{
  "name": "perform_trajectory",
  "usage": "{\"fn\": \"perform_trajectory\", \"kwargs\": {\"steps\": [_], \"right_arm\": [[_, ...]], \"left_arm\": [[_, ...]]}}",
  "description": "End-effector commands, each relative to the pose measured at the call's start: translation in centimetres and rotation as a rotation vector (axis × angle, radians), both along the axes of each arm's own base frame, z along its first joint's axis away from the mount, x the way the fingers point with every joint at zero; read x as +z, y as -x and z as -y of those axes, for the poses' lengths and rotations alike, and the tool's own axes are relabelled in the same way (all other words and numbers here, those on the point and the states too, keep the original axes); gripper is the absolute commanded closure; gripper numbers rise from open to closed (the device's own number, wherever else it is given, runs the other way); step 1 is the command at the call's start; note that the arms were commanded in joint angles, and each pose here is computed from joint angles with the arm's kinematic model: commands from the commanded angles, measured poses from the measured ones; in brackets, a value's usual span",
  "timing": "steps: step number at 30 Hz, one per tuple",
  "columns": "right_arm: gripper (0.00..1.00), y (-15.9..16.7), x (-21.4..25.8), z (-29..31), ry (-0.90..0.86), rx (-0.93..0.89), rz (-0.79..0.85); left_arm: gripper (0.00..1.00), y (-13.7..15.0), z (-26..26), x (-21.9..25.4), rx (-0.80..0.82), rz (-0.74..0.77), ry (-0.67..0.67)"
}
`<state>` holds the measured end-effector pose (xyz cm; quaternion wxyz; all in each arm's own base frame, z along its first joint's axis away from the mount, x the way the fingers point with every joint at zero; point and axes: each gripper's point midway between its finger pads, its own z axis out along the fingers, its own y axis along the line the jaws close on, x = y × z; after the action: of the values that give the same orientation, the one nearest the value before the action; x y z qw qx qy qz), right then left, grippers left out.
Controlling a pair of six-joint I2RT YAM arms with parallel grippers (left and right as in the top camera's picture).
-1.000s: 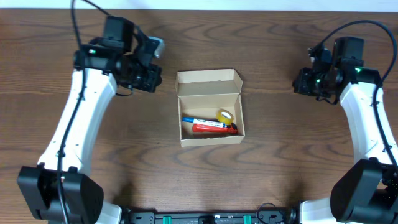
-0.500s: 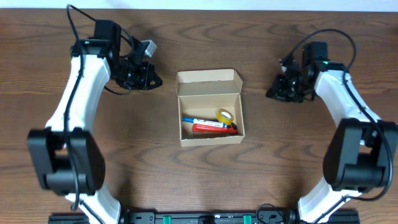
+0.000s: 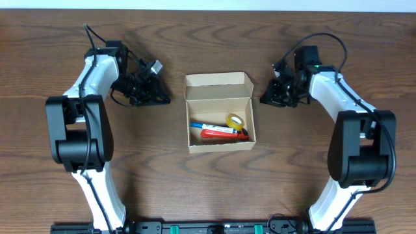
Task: Pack container
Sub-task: 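Move both grippers to the box lid flaps on either side, then grip the lid edges with both grippers and swing the lid upward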
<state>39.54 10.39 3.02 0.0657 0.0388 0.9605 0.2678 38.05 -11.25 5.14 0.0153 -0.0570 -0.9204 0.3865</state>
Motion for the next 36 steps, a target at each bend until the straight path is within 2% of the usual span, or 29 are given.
{"fn": "perform_trajectory", "kwargs": {"steps": [1,17,28,36], "right_arm": [[0.99,-0.1,-0.3,-1.3,-0.037,-0.009,-0.024],[0.99,-1.5,-1.9,-1.5,-0.052,-0.052,-0.015],[0.99,-2.4,-3.5,-2.0,-0.084,-0.068,-0.015],[0.99,-3.1,-3.5,-2.7,-0.139,-0.077,-0.002]], "left_arm": [[0.94,0.3,0.3,-0.7,-0.019,-0.007,0.05],[0.94,-1.1,0.3,-2.9,0.022,-0.007,0.05],[0.94,-0.6,1.5,-5.3,0.026,-0.078,0.12],[0.94,-2.0,3.4,-4.9,0.053,-0.054,0.165]]}}
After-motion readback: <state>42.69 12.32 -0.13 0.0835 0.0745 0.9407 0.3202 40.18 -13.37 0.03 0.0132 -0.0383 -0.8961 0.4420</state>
